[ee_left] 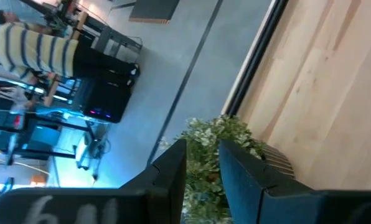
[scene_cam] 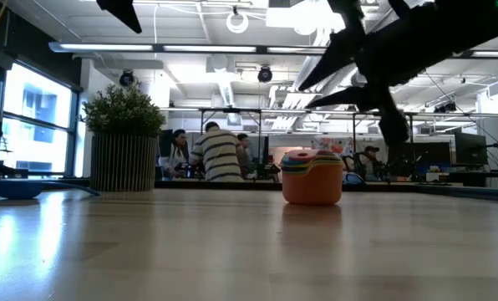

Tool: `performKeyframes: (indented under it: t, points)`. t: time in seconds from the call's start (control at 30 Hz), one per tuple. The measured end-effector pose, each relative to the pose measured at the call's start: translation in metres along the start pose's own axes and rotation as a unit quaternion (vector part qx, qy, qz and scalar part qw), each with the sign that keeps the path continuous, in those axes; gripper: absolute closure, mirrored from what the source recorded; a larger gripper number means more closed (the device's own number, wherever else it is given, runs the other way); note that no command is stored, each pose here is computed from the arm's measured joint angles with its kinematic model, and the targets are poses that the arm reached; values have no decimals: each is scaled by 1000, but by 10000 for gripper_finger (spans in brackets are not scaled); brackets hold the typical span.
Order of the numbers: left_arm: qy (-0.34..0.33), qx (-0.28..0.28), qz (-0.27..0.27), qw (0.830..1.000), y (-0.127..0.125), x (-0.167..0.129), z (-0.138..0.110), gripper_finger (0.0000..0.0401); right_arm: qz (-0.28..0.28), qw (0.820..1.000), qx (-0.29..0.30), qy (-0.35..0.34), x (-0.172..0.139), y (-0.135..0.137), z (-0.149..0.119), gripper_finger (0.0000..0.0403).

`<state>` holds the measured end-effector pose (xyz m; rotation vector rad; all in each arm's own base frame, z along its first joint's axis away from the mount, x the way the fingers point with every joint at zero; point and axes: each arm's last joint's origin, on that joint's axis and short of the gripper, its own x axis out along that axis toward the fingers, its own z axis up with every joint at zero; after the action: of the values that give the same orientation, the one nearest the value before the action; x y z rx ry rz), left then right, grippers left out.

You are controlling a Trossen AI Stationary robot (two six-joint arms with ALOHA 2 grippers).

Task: Nest measuring cups in basket
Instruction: Stack the red measuring cup on top of the light blue measuring cup

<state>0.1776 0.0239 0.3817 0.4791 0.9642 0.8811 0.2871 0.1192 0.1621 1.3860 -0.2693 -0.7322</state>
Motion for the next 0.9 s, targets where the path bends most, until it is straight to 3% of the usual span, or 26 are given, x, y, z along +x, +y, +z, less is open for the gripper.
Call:
performKeyframes:
  t: [0.13,0.37,0.63,0.9]
  points:
    - [0,-11,-21,1000,-1,0,0,316,0,999,-28,28,9,5,2,300]
    - [3,-44,-54,998,-3,0,0,316,-29,979,-46,197,13,12,2,300]
    - [4,-43,-55,998,-4,0,1,316,50,971,-134,192,-4,56,24,300]
    - [4,-42,-56,998,-4,1,1,316,7,938,-275,211,-19,103,52,300]
